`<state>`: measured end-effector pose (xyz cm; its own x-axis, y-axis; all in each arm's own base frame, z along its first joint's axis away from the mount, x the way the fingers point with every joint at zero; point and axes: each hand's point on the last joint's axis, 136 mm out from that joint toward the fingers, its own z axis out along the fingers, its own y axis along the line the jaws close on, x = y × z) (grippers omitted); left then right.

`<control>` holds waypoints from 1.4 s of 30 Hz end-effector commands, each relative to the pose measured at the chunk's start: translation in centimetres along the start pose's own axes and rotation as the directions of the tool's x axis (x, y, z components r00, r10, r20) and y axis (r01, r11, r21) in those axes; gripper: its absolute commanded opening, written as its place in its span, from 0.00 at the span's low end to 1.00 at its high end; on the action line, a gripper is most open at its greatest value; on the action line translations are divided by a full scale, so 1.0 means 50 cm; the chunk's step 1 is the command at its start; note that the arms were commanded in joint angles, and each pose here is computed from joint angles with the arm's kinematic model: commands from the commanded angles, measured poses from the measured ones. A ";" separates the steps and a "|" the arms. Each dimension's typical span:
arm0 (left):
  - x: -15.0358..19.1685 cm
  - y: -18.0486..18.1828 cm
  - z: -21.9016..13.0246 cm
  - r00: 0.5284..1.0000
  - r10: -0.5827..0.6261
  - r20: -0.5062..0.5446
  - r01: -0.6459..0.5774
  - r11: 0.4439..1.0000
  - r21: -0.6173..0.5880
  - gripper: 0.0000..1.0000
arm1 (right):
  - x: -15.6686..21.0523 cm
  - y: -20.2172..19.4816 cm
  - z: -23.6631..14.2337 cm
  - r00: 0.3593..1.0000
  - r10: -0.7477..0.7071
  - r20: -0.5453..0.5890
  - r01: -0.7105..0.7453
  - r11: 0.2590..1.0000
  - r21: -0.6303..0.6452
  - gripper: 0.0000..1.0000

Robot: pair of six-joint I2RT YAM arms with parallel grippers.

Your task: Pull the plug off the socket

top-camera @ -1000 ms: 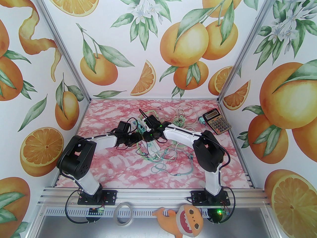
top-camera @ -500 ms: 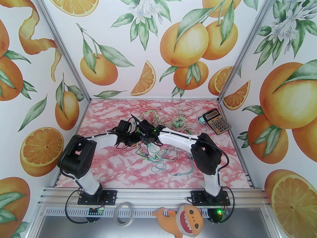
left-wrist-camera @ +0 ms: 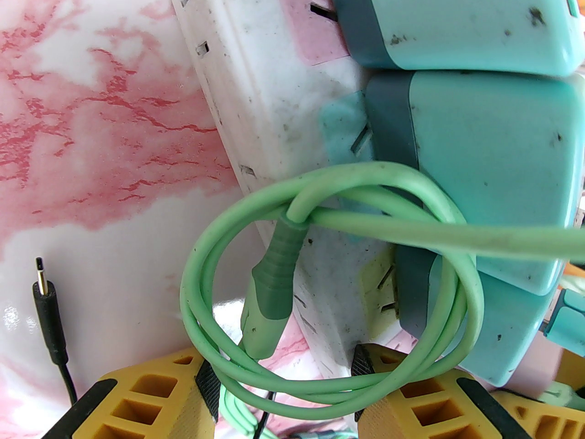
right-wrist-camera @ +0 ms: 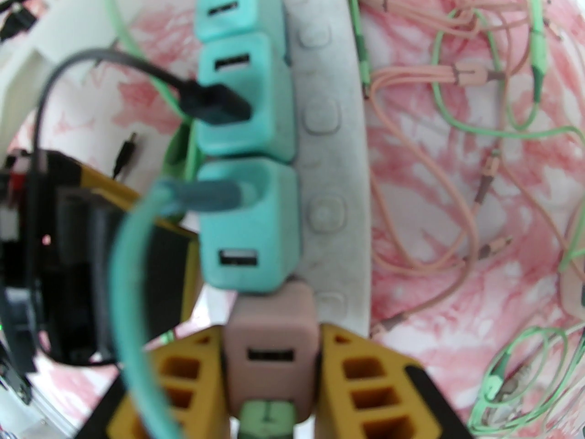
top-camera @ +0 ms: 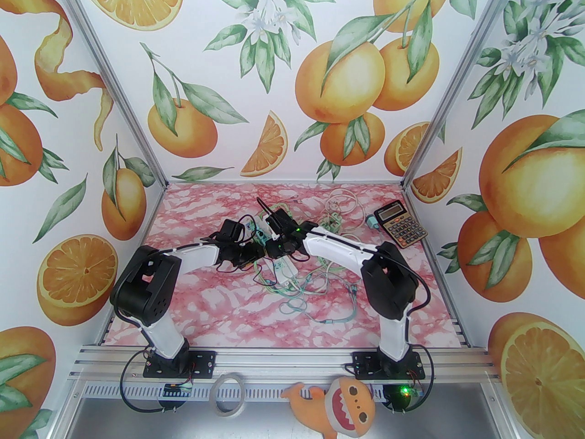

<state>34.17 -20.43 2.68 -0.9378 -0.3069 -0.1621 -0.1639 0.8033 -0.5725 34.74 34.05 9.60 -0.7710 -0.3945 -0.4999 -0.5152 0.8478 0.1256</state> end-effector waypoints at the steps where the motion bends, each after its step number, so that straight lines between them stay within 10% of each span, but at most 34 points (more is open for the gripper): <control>1: 0.031 0.078 0.015 0.999 -0.031 -0.043 0.024 0.987 -0.156 0.51 | -0.039 0.013 -0.054 0.995 -0.061 0.075 0.057 0.997 0.056 0.29; 29: -0.011 0.076 -0.038 1.000 0.027 0.000 -0.027 0.970 -0.240 0.52 | 0.040 -0.101 -0.088 1.000 -0.004 -0.012 0.007 0.964 0.266 0.30; 42: -0.050 0.029 -0.152 0.988 0.095 0.125 -0.067 0.976 -0.209 0.56 | 0.017 0.017 -0.096 1.000 -0.014 0.021 0.015 0.998 -0.063 0.31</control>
<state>33.49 -15.07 5.26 -0.9238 -0.2970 -0.2416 -0.1938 0.9069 -0.3741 32.70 30.74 12.34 -0.7669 -0.4071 -0.4961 -0.4984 0.8648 0.0607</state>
